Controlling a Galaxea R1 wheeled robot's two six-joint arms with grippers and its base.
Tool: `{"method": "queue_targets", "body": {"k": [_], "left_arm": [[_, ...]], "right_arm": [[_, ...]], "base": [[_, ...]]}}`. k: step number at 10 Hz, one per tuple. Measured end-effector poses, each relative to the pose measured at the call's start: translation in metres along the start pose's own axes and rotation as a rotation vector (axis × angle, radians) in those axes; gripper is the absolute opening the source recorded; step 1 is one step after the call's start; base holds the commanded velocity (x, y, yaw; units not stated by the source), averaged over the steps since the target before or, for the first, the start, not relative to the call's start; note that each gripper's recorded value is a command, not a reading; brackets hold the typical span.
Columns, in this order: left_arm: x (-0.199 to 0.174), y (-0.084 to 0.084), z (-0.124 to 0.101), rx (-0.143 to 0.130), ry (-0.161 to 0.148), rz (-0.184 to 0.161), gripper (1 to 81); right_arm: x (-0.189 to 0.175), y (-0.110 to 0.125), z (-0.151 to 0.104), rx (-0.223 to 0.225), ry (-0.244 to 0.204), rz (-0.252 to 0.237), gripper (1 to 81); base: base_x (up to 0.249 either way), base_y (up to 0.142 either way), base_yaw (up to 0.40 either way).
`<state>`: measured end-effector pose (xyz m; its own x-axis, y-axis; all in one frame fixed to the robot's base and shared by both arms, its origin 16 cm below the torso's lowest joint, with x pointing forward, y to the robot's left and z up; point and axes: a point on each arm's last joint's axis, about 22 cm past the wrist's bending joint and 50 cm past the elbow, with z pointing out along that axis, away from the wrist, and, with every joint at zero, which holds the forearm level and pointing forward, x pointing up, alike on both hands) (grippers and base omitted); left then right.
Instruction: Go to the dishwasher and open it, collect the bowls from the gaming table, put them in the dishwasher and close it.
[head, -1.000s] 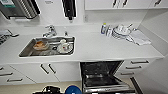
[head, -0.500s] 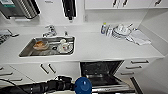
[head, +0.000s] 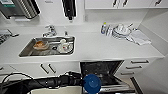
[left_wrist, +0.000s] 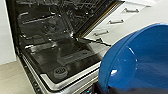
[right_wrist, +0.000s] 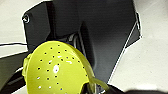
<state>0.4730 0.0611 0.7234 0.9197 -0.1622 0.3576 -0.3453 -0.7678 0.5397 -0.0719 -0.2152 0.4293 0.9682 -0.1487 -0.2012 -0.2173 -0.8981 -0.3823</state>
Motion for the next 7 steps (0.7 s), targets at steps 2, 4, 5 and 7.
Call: {"method": "queue_targets", "body": {"k": [2,4,5,7], "left_arm": [[0.029,0.008,0.021,0.006,0.05,0.021,1.0],[0.061,0.022,0.043,0.002,0.104,0.03,1.0],[0.072,0.03,0.054,0.002,0.117,0.037,1.0],[0.093,0.053,0.074,-0.008,0.138,0.056,1.0]], "right_arm": [[-0.001,-0.002,0.0,0.004,-0.001,0.002,1.0],[0.001,0.005,-0.003,-0.004,0.001,0.001,1.0],[0.002,0.005,-0.003,-0.004,0.001,0.0,1.0],[0.003,0.002,-0.002,0.001,0.003,0.001,1.0]], "base": [[0.0,0.0,0.0],[0.0,0.0,0.0],[0.0,0.0,0.0],[0.0,0.0,0.0]]}}
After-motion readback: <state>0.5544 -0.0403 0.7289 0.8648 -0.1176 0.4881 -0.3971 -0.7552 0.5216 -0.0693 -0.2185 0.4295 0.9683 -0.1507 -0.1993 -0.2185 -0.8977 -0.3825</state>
